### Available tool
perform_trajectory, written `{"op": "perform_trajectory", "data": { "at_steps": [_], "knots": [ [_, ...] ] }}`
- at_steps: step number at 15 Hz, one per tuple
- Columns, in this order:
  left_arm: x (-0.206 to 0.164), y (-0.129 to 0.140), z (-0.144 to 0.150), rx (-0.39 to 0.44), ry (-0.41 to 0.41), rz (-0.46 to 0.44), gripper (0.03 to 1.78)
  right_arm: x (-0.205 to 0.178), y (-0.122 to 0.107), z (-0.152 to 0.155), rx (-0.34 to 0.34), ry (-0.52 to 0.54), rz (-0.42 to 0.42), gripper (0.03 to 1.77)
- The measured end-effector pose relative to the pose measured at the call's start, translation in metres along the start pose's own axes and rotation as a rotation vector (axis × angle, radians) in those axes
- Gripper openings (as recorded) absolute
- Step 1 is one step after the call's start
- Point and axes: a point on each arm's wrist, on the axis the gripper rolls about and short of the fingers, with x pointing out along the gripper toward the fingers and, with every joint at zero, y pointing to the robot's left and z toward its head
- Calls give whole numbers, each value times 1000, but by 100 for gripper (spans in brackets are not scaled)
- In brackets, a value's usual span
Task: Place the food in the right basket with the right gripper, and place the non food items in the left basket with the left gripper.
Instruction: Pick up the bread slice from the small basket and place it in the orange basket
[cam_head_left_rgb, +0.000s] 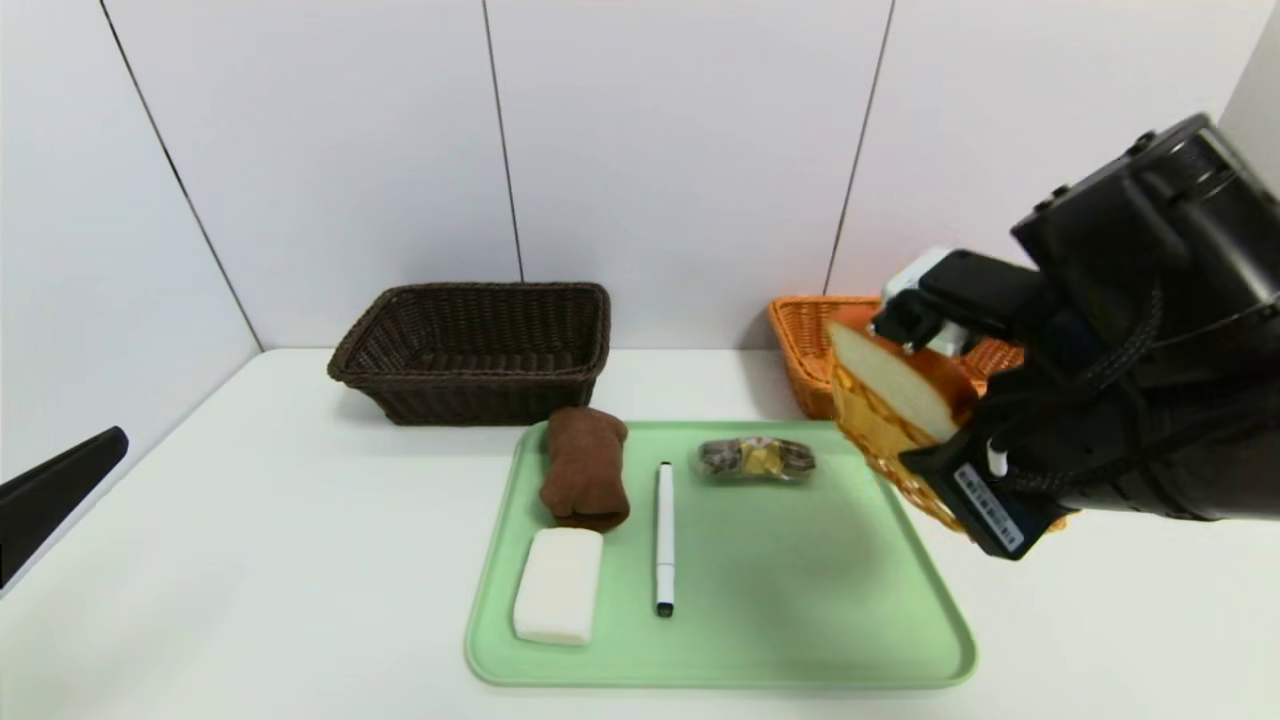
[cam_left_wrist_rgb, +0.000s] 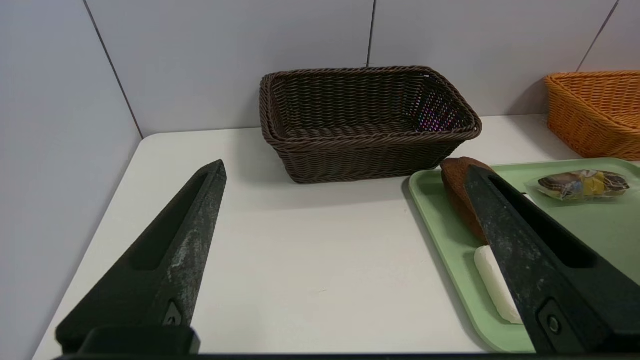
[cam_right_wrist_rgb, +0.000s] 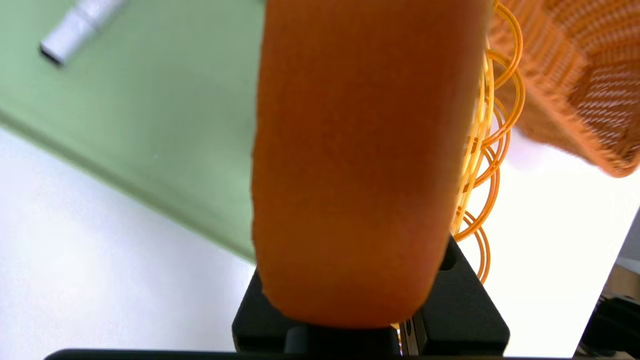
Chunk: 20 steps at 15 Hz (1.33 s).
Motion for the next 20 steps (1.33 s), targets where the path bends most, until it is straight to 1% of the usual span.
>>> {"op": "perform_trajectory", "data": {
  "at_steps": [2, 5, 7, 9, 10, 11, 13, 14, 17, 20],
  "knots": [
    [0, 0, -1, -1, 5, 0, 169, -5, -16, 13, 50, -78, -41, 43],
    [0, 0, -3, -2, 11, 0, 169, 4, -43, 26, 91, -168, -127, 43],
    [0, 0, -5, -2, 17, 1, 169, 18, -54, 32, 124, -186, -165, 43],
    [0, 0, -7, -3, 22, 2, 169, 36, -61, 37, 142, -187, -165, 42],
    [0, 0, -8, -4, 24, 3, 169, 45, -66, 40, 143, -206, -160, 42],
    [0, 0, -8, -3, 26, 3, 169, 55, -74, 41, 126, -216, -171, 42],
    [0, 0, -8, -4, 25, 3, 169, 76, -89, 44, 76, -243, -219, 42],
    [-1, 0, -9, -4, 26, 2, 169, 86, -94, 46, 74, -255, -240, 42],
    [-1, 0, -9, -4, 26, 3, 169, 111, -105, 39, 92, -208, -262, 42],
    [-1, 0, -10, -5, 30, 3, 169, 131, -111, 32, 102, -162, -261, 42]
  ]
}}
